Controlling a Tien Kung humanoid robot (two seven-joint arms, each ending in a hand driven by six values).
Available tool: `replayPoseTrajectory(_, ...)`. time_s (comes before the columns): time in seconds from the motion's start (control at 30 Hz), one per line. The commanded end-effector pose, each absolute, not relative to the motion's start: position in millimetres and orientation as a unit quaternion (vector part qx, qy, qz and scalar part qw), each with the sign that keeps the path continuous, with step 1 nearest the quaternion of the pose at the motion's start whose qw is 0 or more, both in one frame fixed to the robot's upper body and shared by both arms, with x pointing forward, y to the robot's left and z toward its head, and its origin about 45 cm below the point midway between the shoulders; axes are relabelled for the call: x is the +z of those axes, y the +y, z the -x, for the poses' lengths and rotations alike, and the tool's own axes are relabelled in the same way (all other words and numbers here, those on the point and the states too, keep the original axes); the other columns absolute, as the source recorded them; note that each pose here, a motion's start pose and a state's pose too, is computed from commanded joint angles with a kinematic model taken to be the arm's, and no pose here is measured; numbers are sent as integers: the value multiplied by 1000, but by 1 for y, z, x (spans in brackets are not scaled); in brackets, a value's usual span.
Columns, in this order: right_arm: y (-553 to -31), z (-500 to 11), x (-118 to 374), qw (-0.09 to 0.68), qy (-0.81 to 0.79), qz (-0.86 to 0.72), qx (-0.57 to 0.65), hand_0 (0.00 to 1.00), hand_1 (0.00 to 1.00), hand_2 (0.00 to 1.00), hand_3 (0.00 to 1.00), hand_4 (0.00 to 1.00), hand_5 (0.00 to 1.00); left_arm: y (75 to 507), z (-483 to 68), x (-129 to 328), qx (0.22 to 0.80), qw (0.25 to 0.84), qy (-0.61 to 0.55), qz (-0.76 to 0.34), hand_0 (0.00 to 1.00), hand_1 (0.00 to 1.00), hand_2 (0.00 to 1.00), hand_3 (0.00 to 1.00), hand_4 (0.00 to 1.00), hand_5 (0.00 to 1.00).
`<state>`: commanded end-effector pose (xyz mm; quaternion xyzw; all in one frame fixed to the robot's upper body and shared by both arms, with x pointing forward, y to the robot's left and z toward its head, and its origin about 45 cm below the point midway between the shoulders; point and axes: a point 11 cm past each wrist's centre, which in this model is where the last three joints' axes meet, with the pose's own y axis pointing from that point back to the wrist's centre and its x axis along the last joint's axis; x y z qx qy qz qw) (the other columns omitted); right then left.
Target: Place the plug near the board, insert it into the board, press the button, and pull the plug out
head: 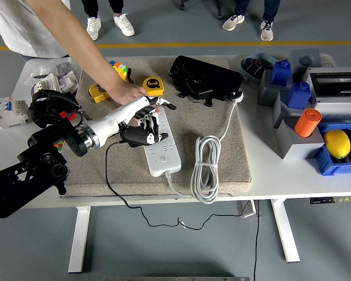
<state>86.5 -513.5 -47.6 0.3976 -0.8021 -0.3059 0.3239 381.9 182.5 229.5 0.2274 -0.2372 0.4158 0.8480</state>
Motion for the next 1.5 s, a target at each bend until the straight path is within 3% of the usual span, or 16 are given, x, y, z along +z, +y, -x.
replayPoseTrajectory(0.13, -514, -86, -48, 325, -801, -398, -306, 700, 702, 686, 580, 998, 552, 187, -383, 228, 425, 841, -251, -224, 412, 600, 596, 719, 969, 320)
replayPoseTrajectory(0.17, -514, -86, -48, 326, -801, -399, -305, 701, 702, 686, 581, 998, 552, 188, -383, 228, 427, 839, -254, -222, 738, 774, 770, 752, 998, 475)
replayPoseTrajectory(0.33, -514, -86, -47, 327, -800, -400, -304, 701, 702, 686, 581, 998, 552, 193, -385, 228, 443, 823, -288, -207, 738, 774, 770, 752, 998, 475)
replayPoseTrajectory(0.37, -514, -86, -47, 328, -800, -400, -304, 701, 702, 685, 580, 998, 553, 194, -385, 228, 446, 821, -291, -204, 782, 834, 854, 807, 998, 541)
replayPoseTrajectory(0.53, -515, -86, -47, 328, -800, -400, -304, 701, 702, 685, 580, 998, 553, 197, -387, 224, 454, 808, -316, -205, 782, 834, 854, 807, 998, 541)
replayPoseTrajectory(0.57, -515, -86, -47, 329, -800, -400, -303, 701, 703, 686, 580, 998, 552, 197, -387, 222, 453, 800, -329, -215, 764, 794, 837, 814, 998, 471)
replayPoseTrajectory(0.73, -516, -87, -46, 330, -800, -400, -302, 701, 703, 686, 580, 998, 552, 198, -390, 219, 449, 772, -383, -235, 764, 794, 837, 814, 998, 471)
replayPoseTrajectory(0.8, -516, -86, -46, 331, -800, -400, -302, 701, 702, 686, 580, 998, 552, 199, -392, 216, 452, 764, -388, -248, 726, 759, 811, 815, 998, 513)
replayPoseTrajectory(0.93, -516, -85, -46, 332, -799, -401, -302, 701, 702, 686, 580, 998, 552, 200, -397, 206, 454, 752, -381, -288, 726, 759, 811, 815, 998, 513)
replayPoseTrajectory(0.97, -516, -85, -46, 332, -799, -401, -302, 701, 702, 686, 580, 998, 551, 200, -398, 204, 452, 751, -379, -296, 655, 697, 750, 783, 998, 529)
replayPoseTrajectory(1.5, -518, -85, -45, 333, -799, -400, -301, 702, 702, 686, 580, 998, 550, 198, -412, 181, 437, 722, -367, -392, 606, 656, 687, 752, 998, 531)
